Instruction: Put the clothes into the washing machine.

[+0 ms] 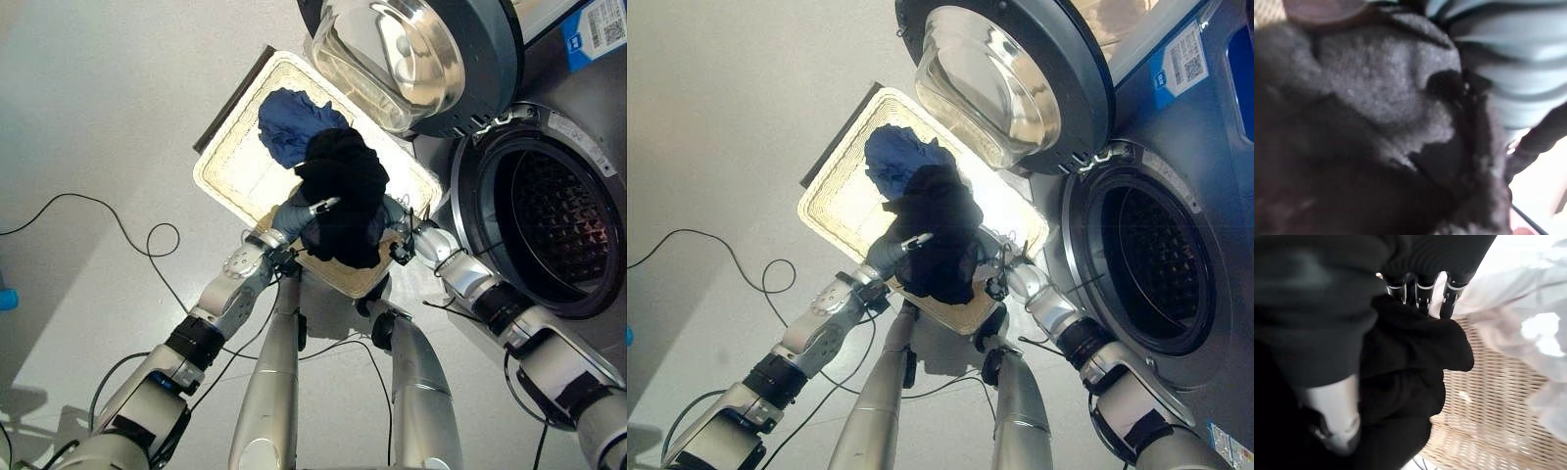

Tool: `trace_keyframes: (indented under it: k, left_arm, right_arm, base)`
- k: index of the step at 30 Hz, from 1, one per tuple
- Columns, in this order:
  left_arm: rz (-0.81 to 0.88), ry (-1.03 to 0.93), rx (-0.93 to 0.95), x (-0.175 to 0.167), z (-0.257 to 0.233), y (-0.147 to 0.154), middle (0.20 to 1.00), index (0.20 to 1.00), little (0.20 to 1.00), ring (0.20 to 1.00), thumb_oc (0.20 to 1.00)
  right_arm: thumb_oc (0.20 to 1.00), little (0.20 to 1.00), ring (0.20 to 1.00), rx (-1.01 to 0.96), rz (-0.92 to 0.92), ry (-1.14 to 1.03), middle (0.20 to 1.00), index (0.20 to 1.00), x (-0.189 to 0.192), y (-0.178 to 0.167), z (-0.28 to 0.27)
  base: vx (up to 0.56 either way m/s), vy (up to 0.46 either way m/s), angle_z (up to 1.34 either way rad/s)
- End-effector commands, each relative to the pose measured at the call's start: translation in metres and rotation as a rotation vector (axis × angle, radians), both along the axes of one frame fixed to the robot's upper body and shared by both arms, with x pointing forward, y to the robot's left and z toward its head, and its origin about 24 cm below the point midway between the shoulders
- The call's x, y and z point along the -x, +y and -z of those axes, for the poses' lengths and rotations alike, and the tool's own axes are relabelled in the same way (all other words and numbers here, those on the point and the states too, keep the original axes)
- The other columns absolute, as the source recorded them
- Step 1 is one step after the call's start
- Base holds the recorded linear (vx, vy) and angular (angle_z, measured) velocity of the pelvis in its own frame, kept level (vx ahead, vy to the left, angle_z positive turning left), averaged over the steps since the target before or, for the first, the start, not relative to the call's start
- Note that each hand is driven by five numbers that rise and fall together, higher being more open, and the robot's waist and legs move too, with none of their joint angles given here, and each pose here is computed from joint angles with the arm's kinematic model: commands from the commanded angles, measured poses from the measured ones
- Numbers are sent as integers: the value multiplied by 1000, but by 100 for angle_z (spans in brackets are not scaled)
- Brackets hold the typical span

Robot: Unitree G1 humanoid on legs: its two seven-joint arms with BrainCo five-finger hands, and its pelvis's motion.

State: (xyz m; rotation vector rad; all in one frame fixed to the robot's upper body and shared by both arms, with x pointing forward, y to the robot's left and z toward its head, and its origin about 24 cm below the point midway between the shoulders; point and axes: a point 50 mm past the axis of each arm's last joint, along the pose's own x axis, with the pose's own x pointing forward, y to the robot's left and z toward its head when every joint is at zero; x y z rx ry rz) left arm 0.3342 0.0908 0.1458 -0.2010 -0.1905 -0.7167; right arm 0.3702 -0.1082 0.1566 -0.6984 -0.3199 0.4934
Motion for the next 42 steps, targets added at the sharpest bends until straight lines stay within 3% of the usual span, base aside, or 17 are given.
trace_keyframes:
  k: [1,12,17,28,32,42]
  left_arm:
    - [212,-95,80,18,-27,-42,200,200,200,200,200]
    - [120,-147,-8,12,-26,-45,200,200,200,200,200]
    - [35,-174,-18,7,-25,-30,200,200,200,200,200]
    - [-67,-195,-30,-1,-21,-1,200,200,200,200,200]
    - [-79,-202,-37,-5,-22,6,200,200,200,200,200]
    - [-59,-221,-34,-9,-27,1,200,200,200,200,200]
  right_arm:
    - [1000,1000,1000,-5,-75,-53,1000,1000,3,15,-15]
    - [1000,1000,1000,-361,-198,-74,1000,1000,15,29,-43]
    - [1000,1000,1000,-609,-354,75,1000,1000,24,16,-39]
    - [1000,1000,1000,-831,-553,315,1000,1000,30,-21,-15]
    - [1000,1000,1000,-991,-718,380,1000,1000,31,-36,-11]
    - [1000,1000,1000,-1084,-1050,455,1000,1000,37,-26,-12]
  base:
    - [0,0,0]
    - [2,6,0]
    - [2,25,0]
    - [0,0,0]
    - [0,0,0]
    - [0,0,0]
